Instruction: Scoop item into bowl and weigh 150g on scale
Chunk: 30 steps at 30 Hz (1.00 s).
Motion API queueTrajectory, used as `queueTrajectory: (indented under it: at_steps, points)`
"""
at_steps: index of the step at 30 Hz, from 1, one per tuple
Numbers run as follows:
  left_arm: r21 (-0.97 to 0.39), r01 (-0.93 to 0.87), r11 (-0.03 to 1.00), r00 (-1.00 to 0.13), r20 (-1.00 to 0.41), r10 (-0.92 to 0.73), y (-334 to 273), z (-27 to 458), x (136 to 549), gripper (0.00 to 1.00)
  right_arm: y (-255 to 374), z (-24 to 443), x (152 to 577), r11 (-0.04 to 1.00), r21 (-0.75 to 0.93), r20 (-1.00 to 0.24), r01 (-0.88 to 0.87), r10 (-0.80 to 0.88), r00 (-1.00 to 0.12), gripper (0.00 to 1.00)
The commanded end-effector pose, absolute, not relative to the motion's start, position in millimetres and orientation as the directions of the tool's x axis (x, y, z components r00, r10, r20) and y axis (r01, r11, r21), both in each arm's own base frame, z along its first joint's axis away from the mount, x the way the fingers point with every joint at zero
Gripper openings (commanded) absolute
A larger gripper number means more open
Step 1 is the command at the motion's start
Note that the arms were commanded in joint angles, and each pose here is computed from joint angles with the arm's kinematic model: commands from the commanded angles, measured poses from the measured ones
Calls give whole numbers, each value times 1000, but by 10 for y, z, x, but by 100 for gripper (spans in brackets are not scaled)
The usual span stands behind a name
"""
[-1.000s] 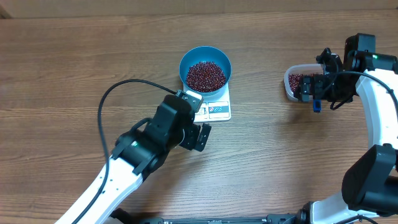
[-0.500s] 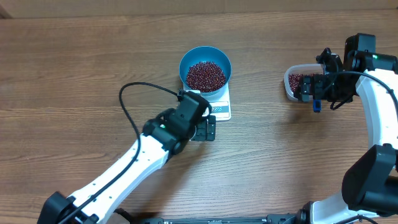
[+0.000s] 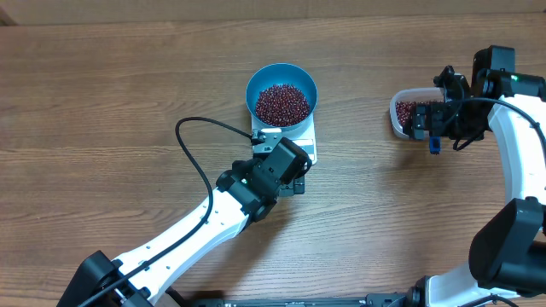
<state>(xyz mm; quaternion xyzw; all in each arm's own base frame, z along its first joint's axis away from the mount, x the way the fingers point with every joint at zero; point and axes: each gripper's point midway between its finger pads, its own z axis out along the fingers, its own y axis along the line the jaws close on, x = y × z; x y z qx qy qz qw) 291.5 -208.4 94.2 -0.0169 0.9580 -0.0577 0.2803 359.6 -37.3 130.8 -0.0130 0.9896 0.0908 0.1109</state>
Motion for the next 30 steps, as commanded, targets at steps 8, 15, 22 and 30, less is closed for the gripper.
queueTrajectory:
  at_steps: [8, 15, 22, 30]
  points:
    - [-92, -70, 993, -832, -545, -109, -1918, 764, 2896, 99, -391, 1422, 3639, 983, 175, -261, -52, -4, -965, 100]
    - [-69, -71, 995, -833, -545, -97, -1871, 722, 2879, 99, -391, 1422, 3639, 983, 174, -261, -52, -5, -965, 100]
    - [-85, -68, 994, -827, -553, -104, -1894, 711, 2894, 100, -391, 1422, 3639, 983, 174, -261, -52, -5, -965, 100]
    - [-81, -60, 995, -827, -554, -95, -1897, 711, 2894, 99, -391, 1422, 3639, 983, 174, -260, -51, -4, -965, 100]
